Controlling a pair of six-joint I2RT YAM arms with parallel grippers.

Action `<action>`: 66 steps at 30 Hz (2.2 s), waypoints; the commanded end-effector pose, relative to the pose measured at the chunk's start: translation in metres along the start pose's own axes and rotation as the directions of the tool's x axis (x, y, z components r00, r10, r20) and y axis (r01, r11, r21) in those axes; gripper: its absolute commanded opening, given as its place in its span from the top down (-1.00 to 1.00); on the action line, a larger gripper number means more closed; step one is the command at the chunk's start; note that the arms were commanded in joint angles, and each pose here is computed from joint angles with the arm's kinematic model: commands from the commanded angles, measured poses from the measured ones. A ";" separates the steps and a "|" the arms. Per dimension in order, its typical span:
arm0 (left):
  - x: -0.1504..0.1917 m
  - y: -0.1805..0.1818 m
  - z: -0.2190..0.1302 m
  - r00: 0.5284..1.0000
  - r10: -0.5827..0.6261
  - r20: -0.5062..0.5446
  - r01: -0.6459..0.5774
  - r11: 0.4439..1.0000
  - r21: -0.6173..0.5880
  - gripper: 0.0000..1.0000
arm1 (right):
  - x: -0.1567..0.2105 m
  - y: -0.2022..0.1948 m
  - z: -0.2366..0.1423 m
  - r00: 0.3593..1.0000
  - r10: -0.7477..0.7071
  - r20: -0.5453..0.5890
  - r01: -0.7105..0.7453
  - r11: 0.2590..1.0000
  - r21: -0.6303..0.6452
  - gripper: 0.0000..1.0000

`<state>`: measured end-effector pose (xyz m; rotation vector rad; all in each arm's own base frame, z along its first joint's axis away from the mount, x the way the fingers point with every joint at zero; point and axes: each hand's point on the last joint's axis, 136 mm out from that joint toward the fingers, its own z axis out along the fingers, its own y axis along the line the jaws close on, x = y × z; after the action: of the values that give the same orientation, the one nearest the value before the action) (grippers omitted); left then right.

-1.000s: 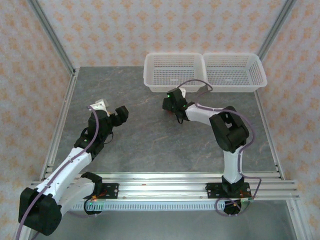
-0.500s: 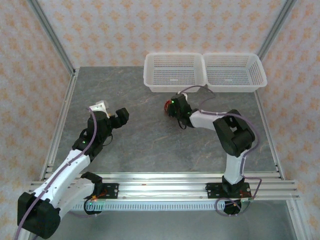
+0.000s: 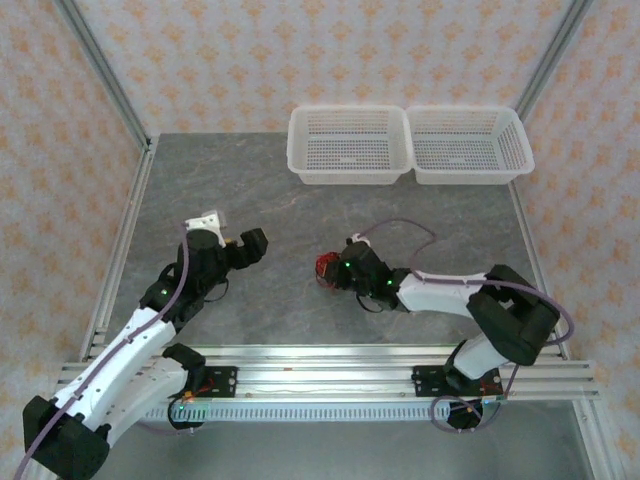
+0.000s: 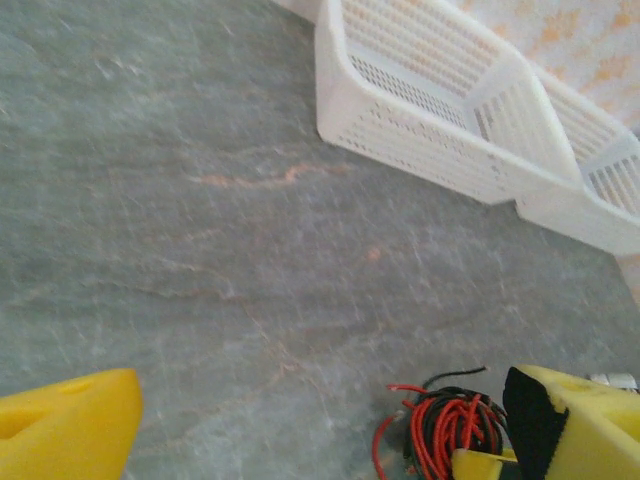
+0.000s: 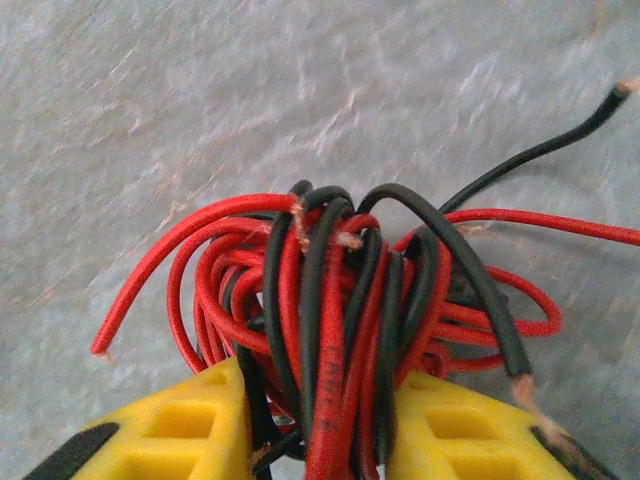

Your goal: Untangle the cables

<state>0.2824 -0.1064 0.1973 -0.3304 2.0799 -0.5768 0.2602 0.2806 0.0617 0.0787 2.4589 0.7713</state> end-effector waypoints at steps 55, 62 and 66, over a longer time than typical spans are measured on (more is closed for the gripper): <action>0.170 -0.109 0.124 0.893 0.337 -0.299 -0.221 0.907 0.359 -0.38 | -0.061 -0.031 -0.153 0.951 0.116 0.287 -0.131 0.991 0.034 -0.41; 0.167 -0.114 0.125 0.898 0.335 -0.284 -0.218 0.902 0.373 0.12 | -0.058 -0.030 -0.149 0.951 0.124 0.283 -0.134 0.991 0.014 -0.41; 0.168 -0.116 0.129 0.898 0.333 -0.287 -0.216 0.902 0.373 0.53 | -0.051 -0.028 -0.138 0.958 0.129 0.258 -0.129 0.992 -0.015 -0.41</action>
<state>0.2919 -0.3085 0.0733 0.2879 2.2830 -0.8366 0.2324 0.1706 0.1717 0.3303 2.2273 0.7289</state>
